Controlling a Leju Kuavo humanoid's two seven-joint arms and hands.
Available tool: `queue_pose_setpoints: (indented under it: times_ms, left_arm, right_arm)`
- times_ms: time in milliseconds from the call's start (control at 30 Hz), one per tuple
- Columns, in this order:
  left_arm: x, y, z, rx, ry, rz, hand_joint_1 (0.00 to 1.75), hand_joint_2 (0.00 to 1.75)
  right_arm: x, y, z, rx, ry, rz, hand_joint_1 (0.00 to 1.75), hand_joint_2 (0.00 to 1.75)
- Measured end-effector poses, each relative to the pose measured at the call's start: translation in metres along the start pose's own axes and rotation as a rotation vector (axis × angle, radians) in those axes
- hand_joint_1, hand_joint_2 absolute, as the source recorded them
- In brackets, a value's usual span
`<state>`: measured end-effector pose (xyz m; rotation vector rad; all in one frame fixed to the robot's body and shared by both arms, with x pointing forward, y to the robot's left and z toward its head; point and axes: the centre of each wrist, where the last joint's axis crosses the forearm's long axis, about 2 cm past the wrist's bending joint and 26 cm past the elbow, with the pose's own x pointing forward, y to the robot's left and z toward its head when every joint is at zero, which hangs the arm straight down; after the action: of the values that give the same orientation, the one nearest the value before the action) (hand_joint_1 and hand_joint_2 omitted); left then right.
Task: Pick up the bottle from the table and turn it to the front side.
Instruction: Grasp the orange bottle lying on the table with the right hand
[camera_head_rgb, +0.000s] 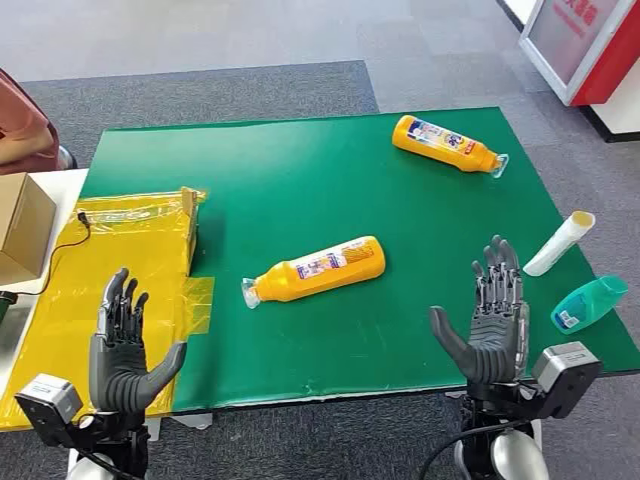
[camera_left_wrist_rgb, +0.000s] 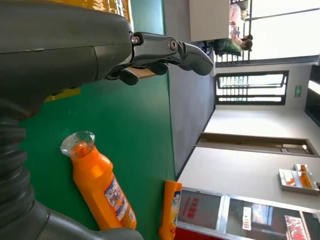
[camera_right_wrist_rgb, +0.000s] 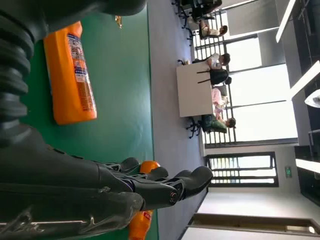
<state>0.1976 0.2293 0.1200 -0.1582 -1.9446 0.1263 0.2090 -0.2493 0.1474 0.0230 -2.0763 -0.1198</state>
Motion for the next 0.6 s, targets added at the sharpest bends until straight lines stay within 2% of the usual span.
queue_pose_setpoints:
  times_ms: [333,433,500,533,600]
  left_arm:
    - [0.0,0.0003,0.0,0.004,-0.009,-0.02,0.0,1.75]
    - [0.0001,0.0009,0.0001,0.01,-0.013,-0.059,0.0,1.75]
    - [0.0004,0.0015,0.001,0.019,-0.016,-0.094,0.0,1.75]
    - [0.0011,0.0018,0.0022,0.024,-0.019,-0.115,0.0,1.75]
    - [0.0046,0.0019,0.0053,0.027,-0.028,-0.161,0.0,1.75]
  right_arm:
    - [0.0013,-0.0009,-0.0011,-0.015,-0.008,-0.052,0.0,1.75]
    - [0.0018,-0.002,-0.0016,-0.037,-0.019,-0.015,0.0,1.75]
    - [0.0027,-0.005,-0.0019,-0.076,-0.027,0.114,0.0,1.75]
    - [0.004,-0.0069,-0.0021,-0.101,-0.028,0.237,0.0,1.75]
    - [0.0084,-0.0094,-0.0033,-0.126,-0.036,0.579,0.0,1.75]
